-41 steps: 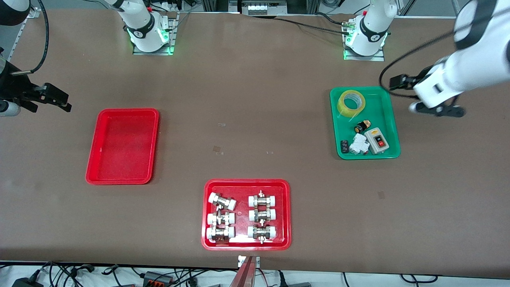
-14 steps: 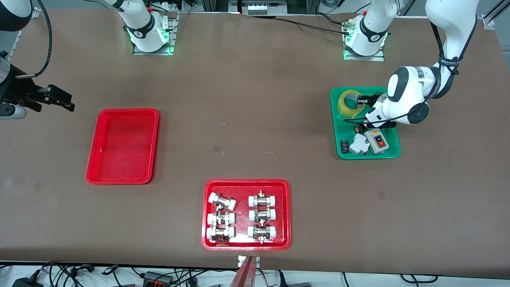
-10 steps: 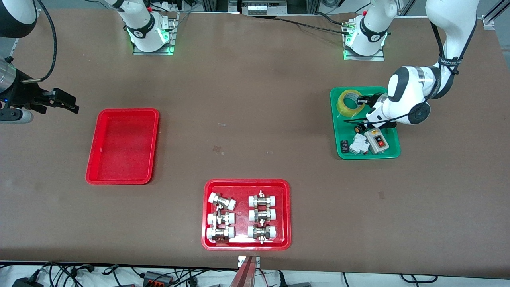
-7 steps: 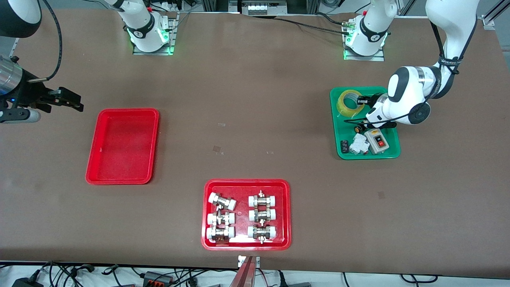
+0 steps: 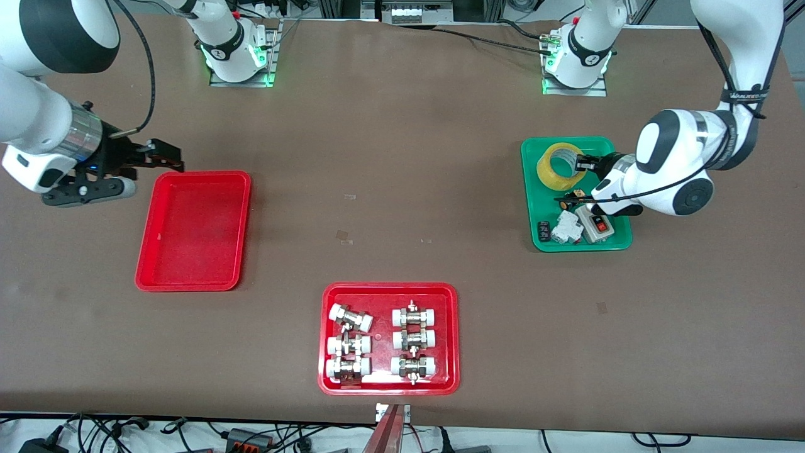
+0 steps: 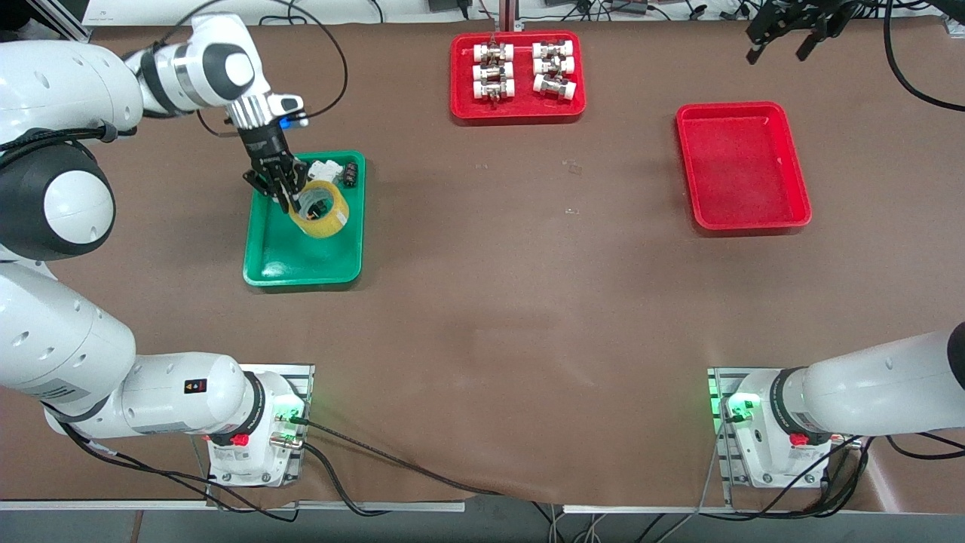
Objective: Left arm passes tape to right arm into tray
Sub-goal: 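Lift the tape with the left gripper while the right gripper approaches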
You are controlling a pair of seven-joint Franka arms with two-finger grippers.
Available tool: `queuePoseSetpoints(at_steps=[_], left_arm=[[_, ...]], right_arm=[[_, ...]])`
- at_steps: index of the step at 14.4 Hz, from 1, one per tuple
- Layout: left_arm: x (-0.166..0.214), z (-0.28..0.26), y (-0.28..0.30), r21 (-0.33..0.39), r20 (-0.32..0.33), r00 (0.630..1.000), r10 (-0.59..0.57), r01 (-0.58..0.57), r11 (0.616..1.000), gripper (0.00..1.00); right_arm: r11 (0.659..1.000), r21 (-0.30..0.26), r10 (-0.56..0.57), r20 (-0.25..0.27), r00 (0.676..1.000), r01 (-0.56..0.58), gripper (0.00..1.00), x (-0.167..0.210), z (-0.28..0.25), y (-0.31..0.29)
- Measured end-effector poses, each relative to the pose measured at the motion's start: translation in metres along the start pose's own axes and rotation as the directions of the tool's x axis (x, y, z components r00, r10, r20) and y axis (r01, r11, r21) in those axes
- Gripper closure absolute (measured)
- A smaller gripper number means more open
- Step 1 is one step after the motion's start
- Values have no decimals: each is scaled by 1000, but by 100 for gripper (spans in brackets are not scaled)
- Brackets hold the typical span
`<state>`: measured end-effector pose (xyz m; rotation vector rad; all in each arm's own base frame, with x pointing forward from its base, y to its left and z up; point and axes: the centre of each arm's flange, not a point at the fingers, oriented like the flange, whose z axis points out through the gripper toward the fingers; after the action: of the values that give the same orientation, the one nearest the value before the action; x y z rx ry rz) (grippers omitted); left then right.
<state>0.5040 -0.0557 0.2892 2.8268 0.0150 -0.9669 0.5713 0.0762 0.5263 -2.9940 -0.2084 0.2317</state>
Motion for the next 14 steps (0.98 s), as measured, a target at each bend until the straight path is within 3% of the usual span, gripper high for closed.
queuePoseSetpoints(at_steps=[4, 8, 11, 14], left_arm=[[-4, -24, 55, -163, -25, 999, 33, -37, 986, 80], [-25, -62, 160, -362, -36, 999, 25, -36, 932, 80], [-54, -99, 234, -589, -2, 998, 68, -56, 806, 80], [-78, -141, 273, -728, 47, 997, 68, -12, 685, 80]], right_arm=[[994, 112, 3, 16, 1000, -5, 0, 5, 8, -11], [974, 227, -11, 20, 1000, 6, 0, 9, 11, -34], [942, 335, -5, 25, 1000, -4, 0, 12, 13, -45], [914, 406, 1, 35, 999, -15, 0, 16, 17, -52]])
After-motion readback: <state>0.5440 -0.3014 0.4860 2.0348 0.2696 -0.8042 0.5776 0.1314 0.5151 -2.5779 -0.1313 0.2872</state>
